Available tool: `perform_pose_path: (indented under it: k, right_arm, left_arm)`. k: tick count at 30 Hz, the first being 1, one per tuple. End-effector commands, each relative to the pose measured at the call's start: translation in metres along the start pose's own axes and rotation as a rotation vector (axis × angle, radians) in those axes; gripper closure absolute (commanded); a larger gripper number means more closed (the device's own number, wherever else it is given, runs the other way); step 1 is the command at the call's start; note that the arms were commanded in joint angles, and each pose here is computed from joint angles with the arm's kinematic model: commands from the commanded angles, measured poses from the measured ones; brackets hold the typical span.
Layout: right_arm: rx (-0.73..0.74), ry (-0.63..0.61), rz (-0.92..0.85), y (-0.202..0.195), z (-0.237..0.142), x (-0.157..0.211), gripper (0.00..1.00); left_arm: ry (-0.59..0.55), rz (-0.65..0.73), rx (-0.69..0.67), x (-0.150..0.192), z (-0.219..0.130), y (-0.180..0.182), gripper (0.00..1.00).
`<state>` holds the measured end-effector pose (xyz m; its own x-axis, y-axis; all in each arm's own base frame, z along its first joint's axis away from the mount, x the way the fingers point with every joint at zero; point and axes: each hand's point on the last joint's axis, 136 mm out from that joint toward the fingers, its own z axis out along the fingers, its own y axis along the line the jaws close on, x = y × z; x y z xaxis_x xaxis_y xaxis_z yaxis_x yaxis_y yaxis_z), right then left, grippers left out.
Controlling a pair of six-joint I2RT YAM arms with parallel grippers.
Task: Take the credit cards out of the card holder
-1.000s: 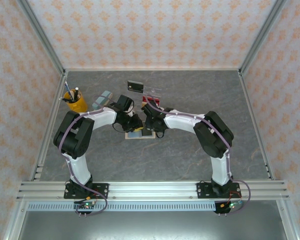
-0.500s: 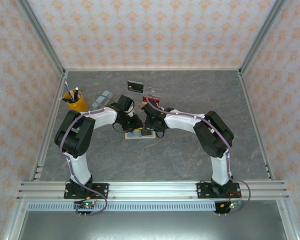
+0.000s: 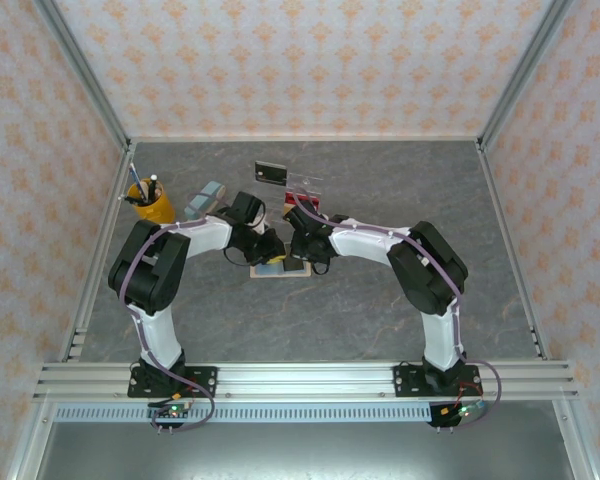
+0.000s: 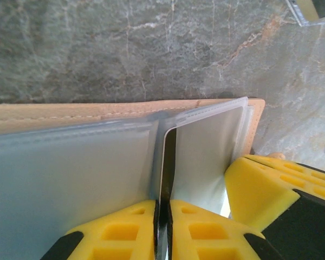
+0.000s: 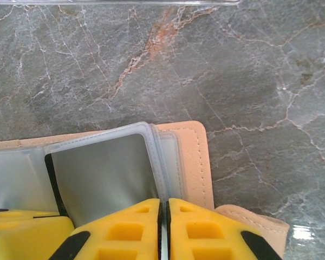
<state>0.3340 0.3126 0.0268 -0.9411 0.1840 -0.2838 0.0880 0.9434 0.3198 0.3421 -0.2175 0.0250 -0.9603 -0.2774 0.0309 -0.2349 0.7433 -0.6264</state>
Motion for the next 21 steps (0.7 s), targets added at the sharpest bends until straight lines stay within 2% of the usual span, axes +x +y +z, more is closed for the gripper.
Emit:
perform_pose_path:
  k: [1,11,16,21]
  right_arm:
    - [0.069,0.088,-0.008,-0.022,0.022,0.026,0.89]
    - [0.066,0.097,-0.009,-0.022,0.024,0.027,0.92]
    - [0.07,0.095,-0.008,-0.023,0.023,0.027,0.93]
    - [0.085,0.072,-0.002,-0.026,0.02,0.024,0.94]
  left_arm:
    - [0.001,0.026,0.112,-0.001,-0.001,-0.017,0.85]
    - [-0.029,0.044,0.18,-0.003,-0.012,-0.023,0.93]
    - [-0.04,0.04,0.164,-0.005,-0.014,-0.018,1.0]
    - [-0.046,0.027,0.109,-0.004,-0.018,-0.003,1.0]
